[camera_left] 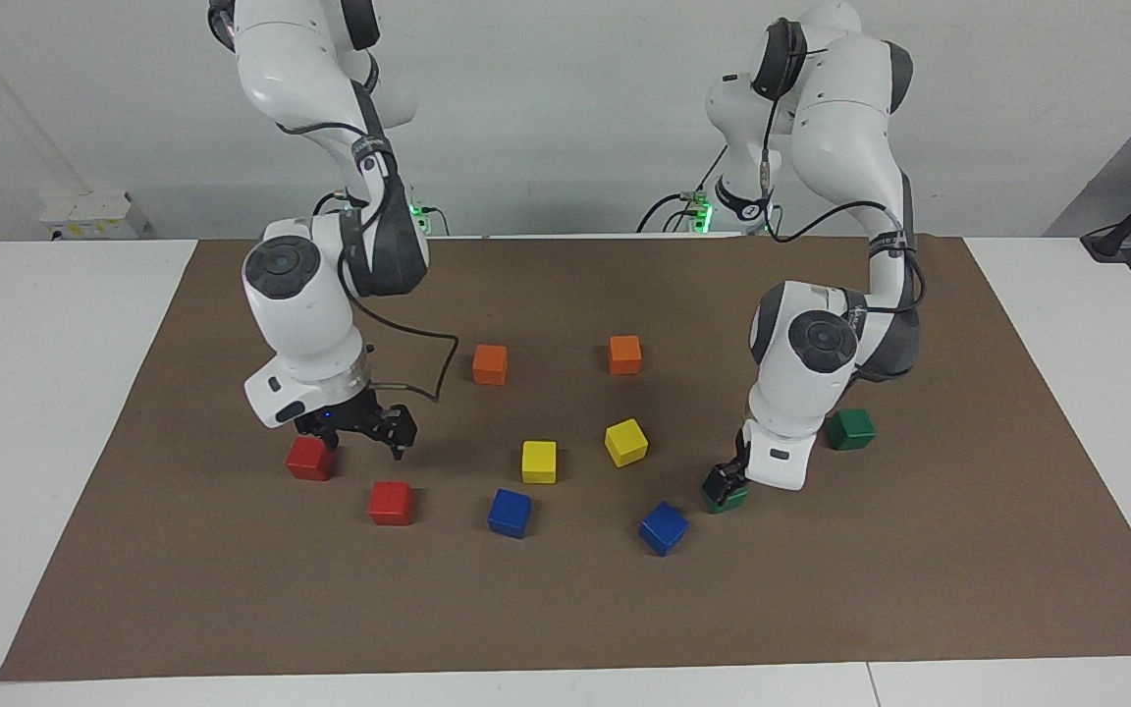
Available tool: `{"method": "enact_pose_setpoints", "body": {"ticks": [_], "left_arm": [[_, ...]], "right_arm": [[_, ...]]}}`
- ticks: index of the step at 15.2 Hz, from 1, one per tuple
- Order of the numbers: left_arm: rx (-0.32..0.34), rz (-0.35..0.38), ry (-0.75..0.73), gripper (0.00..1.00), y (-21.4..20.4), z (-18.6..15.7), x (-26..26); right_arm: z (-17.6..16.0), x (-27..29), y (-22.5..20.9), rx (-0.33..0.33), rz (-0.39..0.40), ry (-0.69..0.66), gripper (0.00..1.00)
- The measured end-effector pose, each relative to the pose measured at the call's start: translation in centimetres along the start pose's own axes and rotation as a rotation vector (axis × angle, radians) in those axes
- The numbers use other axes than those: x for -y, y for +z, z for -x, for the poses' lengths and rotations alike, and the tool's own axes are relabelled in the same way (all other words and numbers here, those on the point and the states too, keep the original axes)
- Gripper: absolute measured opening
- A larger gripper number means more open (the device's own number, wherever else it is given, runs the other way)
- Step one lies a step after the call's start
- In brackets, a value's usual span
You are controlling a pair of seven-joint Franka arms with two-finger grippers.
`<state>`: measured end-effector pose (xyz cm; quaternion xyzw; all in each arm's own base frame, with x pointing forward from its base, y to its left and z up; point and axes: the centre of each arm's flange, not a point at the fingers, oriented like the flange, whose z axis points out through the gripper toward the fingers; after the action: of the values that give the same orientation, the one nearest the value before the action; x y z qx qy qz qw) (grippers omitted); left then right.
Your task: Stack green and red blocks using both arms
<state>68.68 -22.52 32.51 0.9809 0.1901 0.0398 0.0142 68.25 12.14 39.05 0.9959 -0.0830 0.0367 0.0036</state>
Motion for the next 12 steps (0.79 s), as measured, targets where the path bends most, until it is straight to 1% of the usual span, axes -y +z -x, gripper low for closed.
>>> {"method": "enact_pose_setpoints", "body": {"ticks": [3, 7, 8, 9, 11, 12], "left_arm": [[-0.004, 0.008, 0.008, 1.0, 1.1, 0.4, -0.2], [-0.006, 0.011, 0.023, 1.0, 1.9, 1.2, -0.7], [-0.004, 0.009, 0.025, 0.92, 2.0, 1.3, -0.7], [-0.001, 0.005, 0.024, 0.81, 2.1, 1.4, -0.7], [0.034, -0.034, 0.021, 0.57, 2.1, 1.5, -0.2], [0.049, -0.053, 0.018, 0.55, 1.7, 1.4, 0.0]], "right_arm": [[-1.6, 0.3, 2.6, 0.009, 0.008, -0.011, 1.0], [-2.5, 0.7, 5.3, 0.005, 0.011, -0.067, 1.0], [-2.6, 0.7, 5.6, 0.001, 0.011, -0.076, 1.0], [-2.7, 0.8, 5.8, -0.006, 0.009, -0.089, 1.0], [-2.9, 0.8, 5.9, -0.022, 0.005, -0.114, 1.0], [-3.1, 0.8, 5.9, -0.033, 0.002, -0.122, 1.0]]}}
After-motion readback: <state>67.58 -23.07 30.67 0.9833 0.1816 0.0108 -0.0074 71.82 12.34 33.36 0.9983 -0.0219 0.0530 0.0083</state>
